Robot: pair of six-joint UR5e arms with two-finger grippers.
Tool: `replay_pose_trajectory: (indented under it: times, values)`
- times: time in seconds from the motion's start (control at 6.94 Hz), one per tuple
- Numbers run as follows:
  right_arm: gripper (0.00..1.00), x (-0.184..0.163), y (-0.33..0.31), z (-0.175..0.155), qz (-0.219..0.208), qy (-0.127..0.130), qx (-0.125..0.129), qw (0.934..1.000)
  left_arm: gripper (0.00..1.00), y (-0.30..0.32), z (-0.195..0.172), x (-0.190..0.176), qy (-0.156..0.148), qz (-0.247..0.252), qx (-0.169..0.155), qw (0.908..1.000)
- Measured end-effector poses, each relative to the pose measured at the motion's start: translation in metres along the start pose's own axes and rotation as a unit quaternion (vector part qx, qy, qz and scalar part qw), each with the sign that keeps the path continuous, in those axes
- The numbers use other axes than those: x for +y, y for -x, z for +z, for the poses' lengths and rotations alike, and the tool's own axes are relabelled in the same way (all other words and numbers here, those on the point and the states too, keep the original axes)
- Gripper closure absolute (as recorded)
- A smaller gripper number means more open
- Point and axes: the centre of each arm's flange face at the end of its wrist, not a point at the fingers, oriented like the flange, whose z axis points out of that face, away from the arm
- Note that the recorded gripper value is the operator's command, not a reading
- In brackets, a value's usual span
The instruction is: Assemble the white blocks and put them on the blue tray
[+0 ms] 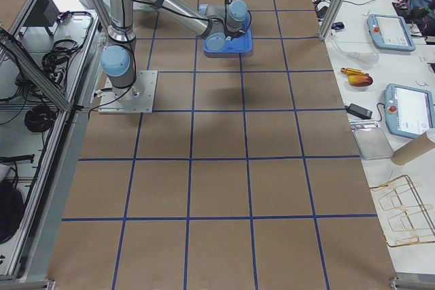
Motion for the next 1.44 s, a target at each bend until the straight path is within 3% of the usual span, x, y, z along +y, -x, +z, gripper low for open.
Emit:
replay_pose_trajectory:
  times: [0.43, 1.44]
  values:
    - [1.00, -0.001, -0.009, 0.040, 0.022, -0.026, 0.002, 0.9994, 0.95, 0.001, 0.018, -0.011, 0.001, 0.003, 0.028, 0.9996]
    - [1.00, -0.011, -0.008, 0.070, 0.025, -0.023, 0.000, 0.9994, 0.95, 0.009, 0.042, -0.019, 0.008, -0.005, 0.024, 0.9997]
